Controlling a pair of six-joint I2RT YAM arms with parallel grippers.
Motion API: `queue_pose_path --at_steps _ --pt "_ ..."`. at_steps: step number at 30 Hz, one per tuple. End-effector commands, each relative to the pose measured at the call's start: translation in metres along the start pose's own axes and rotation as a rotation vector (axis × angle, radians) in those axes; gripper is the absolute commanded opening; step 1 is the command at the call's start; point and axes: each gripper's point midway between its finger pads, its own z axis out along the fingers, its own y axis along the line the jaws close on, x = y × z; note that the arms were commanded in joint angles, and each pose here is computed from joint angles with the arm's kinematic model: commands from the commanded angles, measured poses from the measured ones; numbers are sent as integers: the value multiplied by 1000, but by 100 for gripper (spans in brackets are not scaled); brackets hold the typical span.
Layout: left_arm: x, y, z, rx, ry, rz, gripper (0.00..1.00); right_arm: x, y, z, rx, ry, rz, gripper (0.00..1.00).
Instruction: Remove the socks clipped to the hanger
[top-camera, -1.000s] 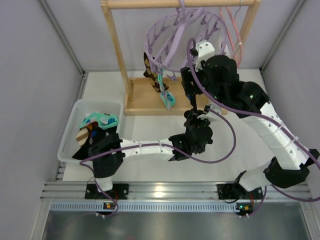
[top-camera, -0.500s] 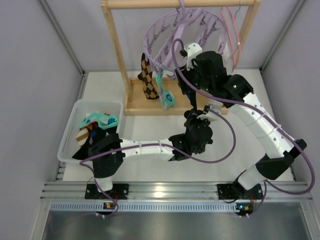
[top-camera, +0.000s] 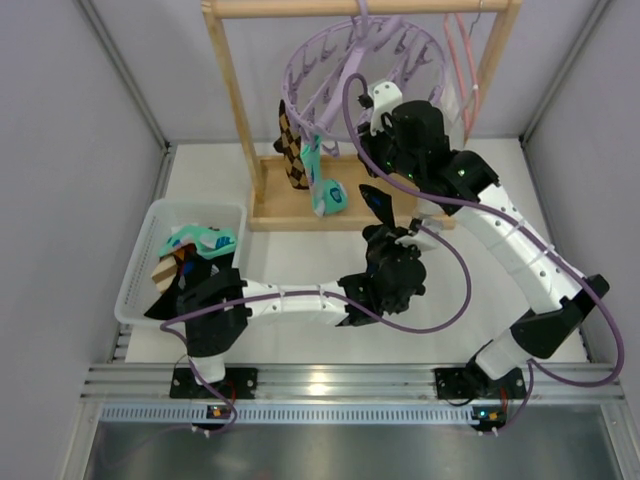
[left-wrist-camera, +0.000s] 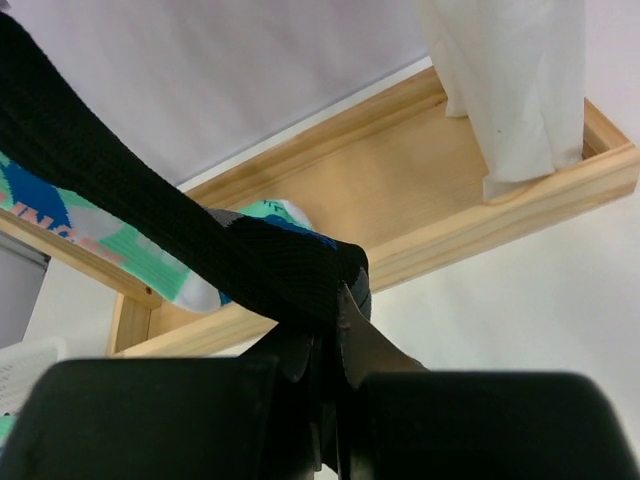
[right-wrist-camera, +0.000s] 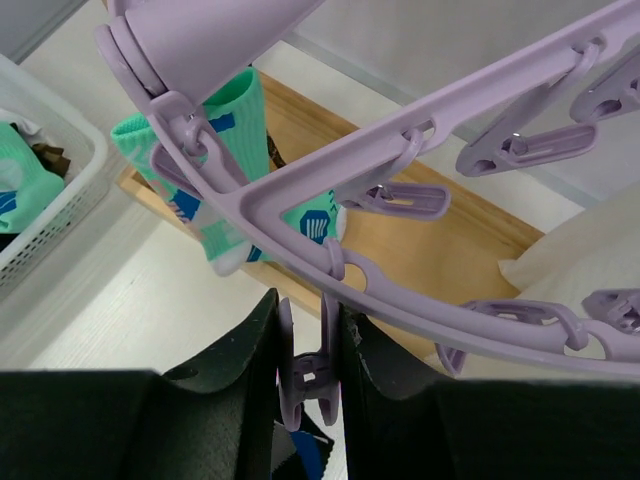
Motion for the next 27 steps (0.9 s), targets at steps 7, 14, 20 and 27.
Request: queue_pose_path --at_steps 7,14,20,27 --pt "35 72 -10 -84 53 -107 0 -21 -23 -23 46 -120 87 49" --pt "37 178 -24 -161 149 -254 0 -2 -22 -42 11 -140 141 76" --pt "19 271 -30 -280 199 -280 0 21 -14 -81 -42 -204 207 100" --pt "45 380 8 -389 357 -415 0 54 -20 -118 -18 -256 255 99"
